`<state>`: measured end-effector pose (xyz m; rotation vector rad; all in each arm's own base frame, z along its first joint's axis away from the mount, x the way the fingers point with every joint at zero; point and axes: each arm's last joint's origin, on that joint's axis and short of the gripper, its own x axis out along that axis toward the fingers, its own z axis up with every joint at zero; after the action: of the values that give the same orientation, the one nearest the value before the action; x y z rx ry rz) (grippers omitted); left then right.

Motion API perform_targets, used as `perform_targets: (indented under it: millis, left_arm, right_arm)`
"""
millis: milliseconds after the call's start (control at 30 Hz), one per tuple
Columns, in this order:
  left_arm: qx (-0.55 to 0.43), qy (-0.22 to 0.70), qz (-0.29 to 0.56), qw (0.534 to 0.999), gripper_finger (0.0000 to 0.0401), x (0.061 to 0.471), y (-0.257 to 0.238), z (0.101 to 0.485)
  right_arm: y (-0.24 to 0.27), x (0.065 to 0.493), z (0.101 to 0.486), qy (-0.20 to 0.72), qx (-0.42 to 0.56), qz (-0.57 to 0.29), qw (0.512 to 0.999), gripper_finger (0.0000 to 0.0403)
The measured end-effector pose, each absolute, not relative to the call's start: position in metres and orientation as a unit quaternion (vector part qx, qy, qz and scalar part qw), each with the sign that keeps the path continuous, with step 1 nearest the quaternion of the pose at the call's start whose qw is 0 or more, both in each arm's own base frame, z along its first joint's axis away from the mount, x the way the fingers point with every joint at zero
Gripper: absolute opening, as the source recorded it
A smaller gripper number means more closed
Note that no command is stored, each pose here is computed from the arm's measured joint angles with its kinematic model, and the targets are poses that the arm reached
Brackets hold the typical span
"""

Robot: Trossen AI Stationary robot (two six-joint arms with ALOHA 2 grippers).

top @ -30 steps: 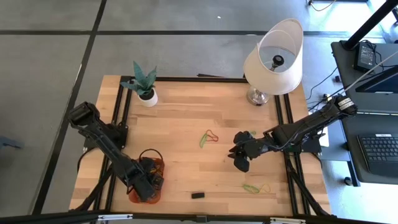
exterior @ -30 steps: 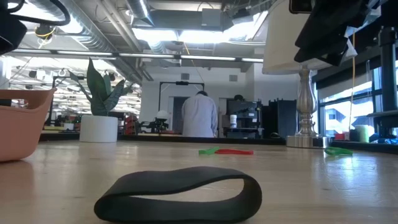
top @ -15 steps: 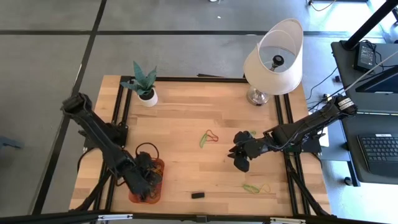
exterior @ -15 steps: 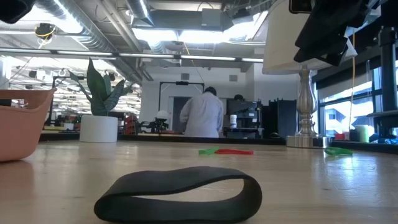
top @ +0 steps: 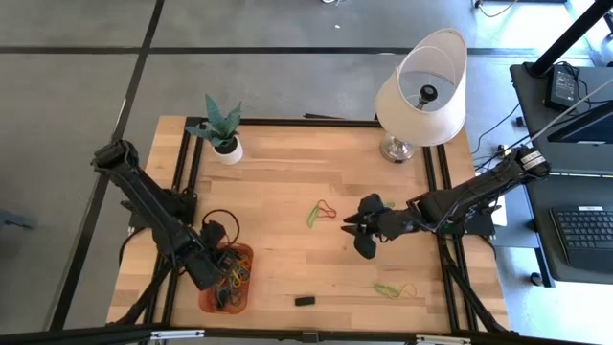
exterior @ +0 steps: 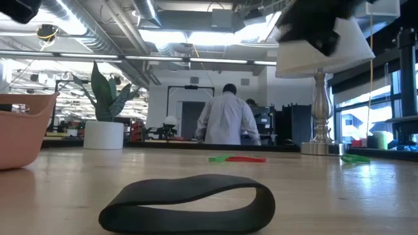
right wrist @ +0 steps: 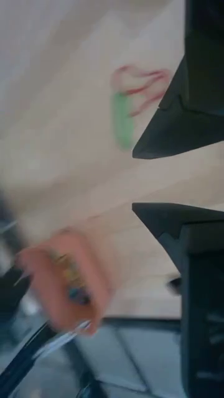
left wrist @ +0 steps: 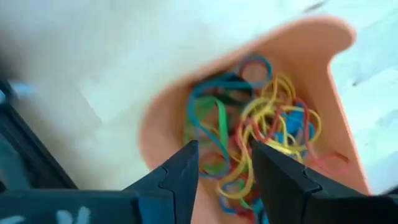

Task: Pick and place rubber bands into bin
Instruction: Put the green rubber band into the orange bin

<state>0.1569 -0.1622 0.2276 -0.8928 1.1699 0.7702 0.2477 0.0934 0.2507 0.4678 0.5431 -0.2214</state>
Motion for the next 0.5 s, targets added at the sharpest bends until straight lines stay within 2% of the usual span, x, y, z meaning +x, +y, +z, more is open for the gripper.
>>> perform_targets:
  millis: [233,500]
  left_arm:
    - [-0.285,0.51,0.289,0.758,0.0115,0.15,-0.142,0.245]
    - [-0.15,0.454,0.223,0.85,0.0043,0.148,-0.102,0.274]
  right_arm:
    - [0.075,0.268,0.271,0.152,0.237,-0.103,0.954,0.0106]
    - [0.061,0.312,0.275,0.172,0.242,-0.153,0.943,0.0049]
